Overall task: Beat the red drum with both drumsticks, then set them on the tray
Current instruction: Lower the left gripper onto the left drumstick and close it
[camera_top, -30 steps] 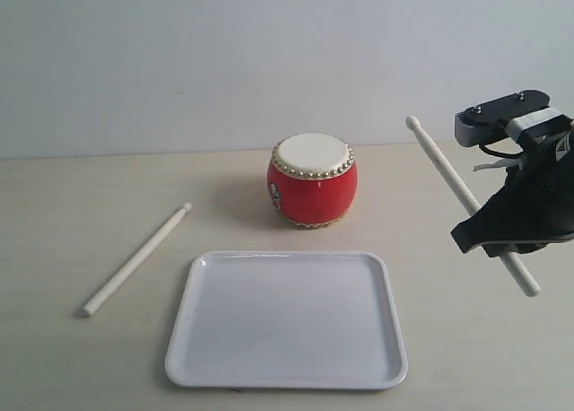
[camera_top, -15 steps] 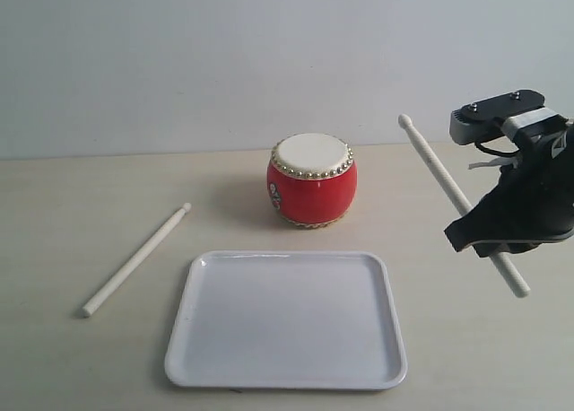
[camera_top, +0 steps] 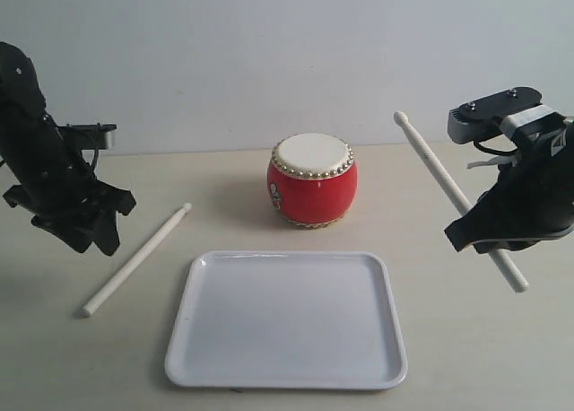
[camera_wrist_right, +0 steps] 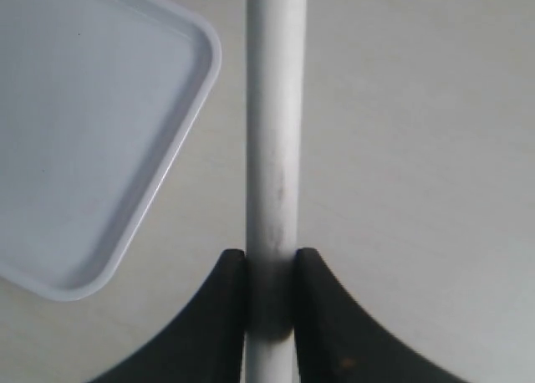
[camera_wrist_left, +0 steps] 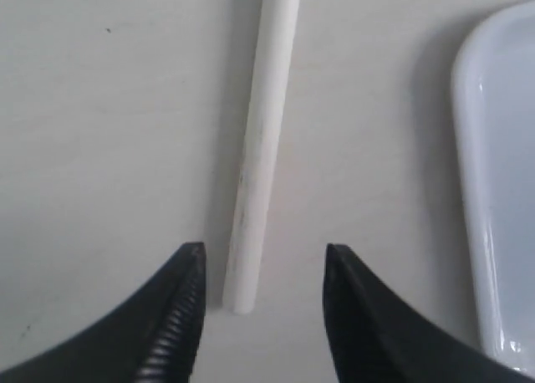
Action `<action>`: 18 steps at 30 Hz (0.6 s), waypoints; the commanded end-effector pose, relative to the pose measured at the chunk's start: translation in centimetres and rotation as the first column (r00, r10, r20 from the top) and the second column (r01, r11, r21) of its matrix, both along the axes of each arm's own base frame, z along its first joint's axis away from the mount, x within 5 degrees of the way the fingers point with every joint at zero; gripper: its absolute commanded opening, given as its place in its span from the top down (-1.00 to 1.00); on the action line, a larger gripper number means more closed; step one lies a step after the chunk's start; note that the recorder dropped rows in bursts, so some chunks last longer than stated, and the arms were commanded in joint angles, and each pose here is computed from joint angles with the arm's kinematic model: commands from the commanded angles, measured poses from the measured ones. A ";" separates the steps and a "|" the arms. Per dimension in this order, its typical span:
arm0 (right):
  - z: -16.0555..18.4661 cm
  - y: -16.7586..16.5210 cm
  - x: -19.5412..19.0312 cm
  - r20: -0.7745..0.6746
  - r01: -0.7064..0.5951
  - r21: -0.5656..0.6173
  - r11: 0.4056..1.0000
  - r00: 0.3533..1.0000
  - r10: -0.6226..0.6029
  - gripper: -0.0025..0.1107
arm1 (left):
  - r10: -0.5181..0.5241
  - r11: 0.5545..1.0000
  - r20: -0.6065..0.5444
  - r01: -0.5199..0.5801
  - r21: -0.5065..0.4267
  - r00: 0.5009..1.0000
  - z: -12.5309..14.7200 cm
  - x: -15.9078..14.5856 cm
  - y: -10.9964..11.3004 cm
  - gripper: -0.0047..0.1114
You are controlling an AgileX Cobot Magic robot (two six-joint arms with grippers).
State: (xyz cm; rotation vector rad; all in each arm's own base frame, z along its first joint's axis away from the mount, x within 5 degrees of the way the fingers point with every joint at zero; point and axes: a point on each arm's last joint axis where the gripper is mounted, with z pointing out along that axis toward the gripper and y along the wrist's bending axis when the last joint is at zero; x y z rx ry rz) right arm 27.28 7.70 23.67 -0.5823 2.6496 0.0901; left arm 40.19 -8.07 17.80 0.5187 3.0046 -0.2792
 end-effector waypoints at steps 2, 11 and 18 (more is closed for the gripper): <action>0.2 -0.1 0.1 0.022 -0.004 -0.001 1.000 1.000 0.004 0.96 | -0.033 0.999 0.066 0.033 0.003 0.997 -0.9 0.7 -1.7 0.15; 0.2 -0.1 0.1 0.022 -0.004 -0.001 1.000 1.000 0.004 0.96 | -0.026 0.999 0.039 0.025 0.022 0.999 -3.2 1.0 -2.0 0.15; 0.2 -0.1 0.0 0.020 -0.004 -0.001 1.000 1.000 0.004 0.96 | -0.016 1.000 0.014 0.016 0.026 1.000 -4.7 1.2 -2.1 -0.12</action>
